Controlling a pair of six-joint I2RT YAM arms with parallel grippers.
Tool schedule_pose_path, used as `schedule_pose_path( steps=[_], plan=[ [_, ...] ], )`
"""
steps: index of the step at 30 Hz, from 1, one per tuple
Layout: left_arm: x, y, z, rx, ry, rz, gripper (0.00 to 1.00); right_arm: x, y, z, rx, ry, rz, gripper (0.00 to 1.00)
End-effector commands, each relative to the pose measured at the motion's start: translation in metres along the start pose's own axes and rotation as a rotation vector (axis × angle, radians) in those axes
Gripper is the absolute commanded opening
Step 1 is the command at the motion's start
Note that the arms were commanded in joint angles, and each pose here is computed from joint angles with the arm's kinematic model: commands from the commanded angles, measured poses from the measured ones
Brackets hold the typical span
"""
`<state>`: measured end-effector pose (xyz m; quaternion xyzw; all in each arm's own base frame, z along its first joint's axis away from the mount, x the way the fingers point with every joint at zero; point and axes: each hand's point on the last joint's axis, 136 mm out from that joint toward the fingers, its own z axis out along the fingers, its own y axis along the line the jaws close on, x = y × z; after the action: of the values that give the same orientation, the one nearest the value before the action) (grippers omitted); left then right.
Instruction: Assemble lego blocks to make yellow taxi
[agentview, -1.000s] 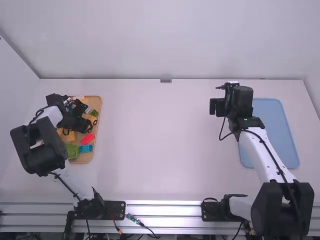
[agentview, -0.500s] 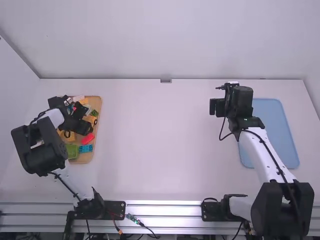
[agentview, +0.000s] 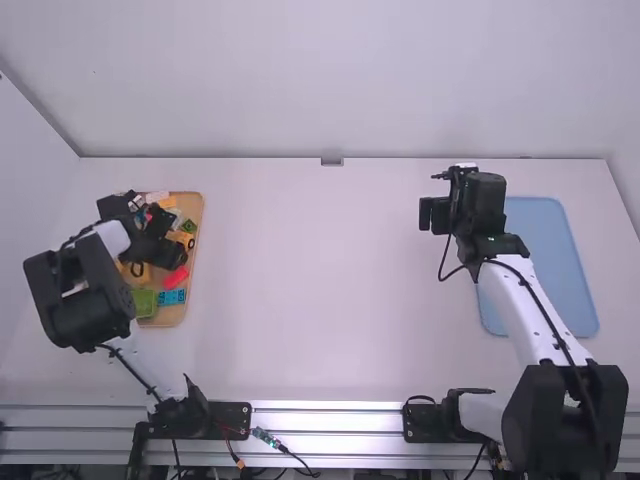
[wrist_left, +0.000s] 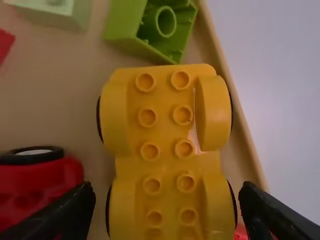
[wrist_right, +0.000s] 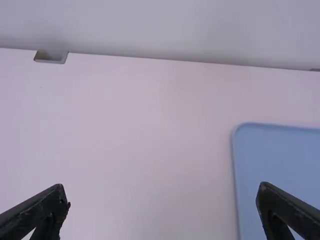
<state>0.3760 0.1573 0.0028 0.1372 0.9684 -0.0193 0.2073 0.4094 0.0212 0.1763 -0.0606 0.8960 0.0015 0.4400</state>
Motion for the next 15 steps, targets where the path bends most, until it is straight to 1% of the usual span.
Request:
schedule_pose_path(
  steps=[1,5,8,10,13,15],
  plan=[
    [0.0120,-0.0115,0.0111,0.035,0.016,-0.029,0.76,-0.0083,0.0001,-0.0020,0.002,-0.017,0.001,0.99],
    [0.0161,-0.0141,0.0148,0.034,0.015,-0.030,0.71,-0.0083,0.0001,-0.0020,0.003,-0.017,0.001,0.99],
    [0.0151,-0.0129,0.0151,0.029,0.008,-0.033,0.61,-0.0085,0.0001,-0.0021,0.003,-0.017,0.001,0.99],
    [0.0146,-0.0123,0.0151,0.026,0.007,-0.033,0.58,-0.0085,0.0001,-0.0021,0.002,-0.017,0.000,0.99],
    [0.0138,-0.0117,0.0152,0.024,0.003,-0.032,0.48,-0.0086,0.0002,-0.0021,0.002,-0.018,0.001,0.99],
    [0.0111,-0.0093,0.0152,0.014,-0.007,-0.037,0.45,-0.0092,0.0001,-0.0021,0.002,-0.020,0.000,0.99]
  ],
)
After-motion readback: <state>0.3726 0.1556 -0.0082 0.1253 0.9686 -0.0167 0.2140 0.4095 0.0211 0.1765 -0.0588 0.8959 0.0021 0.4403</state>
